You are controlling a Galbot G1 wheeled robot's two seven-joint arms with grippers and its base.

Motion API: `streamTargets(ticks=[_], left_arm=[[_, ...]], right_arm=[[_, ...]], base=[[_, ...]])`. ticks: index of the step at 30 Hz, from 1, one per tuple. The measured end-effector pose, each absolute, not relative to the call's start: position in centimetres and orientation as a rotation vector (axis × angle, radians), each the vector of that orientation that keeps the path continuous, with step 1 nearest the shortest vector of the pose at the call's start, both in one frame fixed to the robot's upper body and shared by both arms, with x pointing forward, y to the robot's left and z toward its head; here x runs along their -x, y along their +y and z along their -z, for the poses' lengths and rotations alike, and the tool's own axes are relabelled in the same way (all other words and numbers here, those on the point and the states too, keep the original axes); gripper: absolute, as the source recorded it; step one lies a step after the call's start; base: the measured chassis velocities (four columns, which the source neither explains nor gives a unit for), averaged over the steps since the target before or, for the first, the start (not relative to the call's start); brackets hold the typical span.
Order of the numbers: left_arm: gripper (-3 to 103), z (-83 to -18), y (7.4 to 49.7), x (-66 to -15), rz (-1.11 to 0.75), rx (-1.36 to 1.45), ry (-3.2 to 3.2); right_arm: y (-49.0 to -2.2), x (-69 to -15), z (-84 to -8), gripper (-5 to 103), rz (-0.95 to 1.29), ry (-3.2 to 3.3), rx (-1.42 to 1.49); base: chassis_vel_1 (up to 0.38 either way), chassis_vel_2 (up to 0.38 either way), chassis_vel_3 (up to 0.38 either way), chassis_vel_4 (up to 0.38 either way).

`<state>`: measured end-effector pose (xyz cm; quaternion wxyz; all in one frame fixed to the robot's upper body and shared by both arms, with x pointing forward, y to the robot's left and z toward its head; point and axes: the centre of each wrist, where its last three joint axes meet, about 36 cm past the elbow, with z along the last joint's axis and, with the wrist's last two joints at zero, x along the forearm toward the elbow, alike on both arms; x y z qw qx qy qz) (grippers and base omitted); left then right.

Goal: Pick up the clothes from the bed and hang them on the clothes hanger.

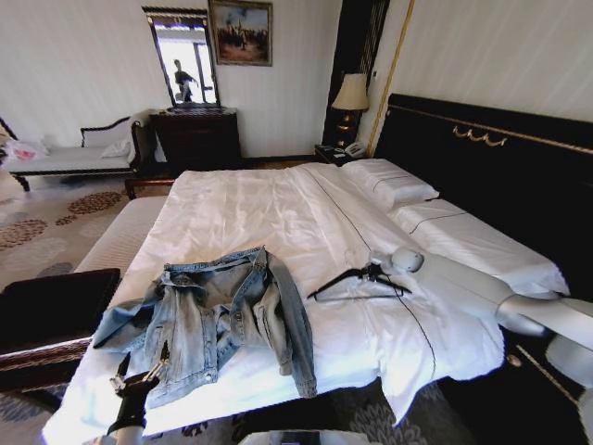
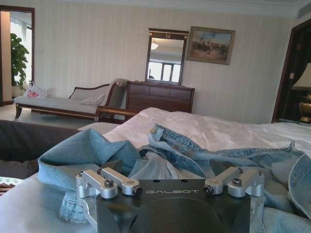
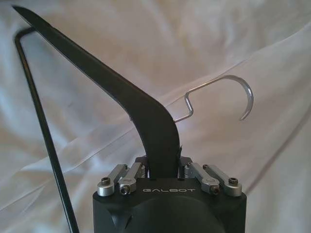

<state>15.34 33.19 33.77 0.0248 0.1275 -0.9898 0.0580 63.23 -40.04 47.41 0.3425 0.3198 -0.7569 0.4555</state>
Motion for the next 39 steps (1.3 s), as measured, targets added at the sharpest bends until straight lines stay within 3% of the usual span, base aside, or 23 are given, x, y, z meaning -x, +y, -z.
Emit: streamTargets(ticks=[15, 23, 39], left_arm=[[100, -34.8, 33.6, -16.5, -0.146, -0.357, -3.042], [100, -35.6, 34.0, -17.1, -0.122, -0.335, -3.047], [100, -35.4, 33.7, -15.9, -0.125, -0.360, -3.038]], right_arm=[[-39.9, -57.0, -55.1, 29, -1.382, -2.295, -0.738], [-36.6, -53.3, -52.3, 29, -1.290, -2.511, -0.704], [-31.8, -52.0, -47.4, 29, -1.165, -2.645, -0.679]], base=[[0.000, 0.000, 0.000, 0.000], [0.000, 0.000, 0.000, 0.000], [0.000, 0.000, 0.000, 0.000]])
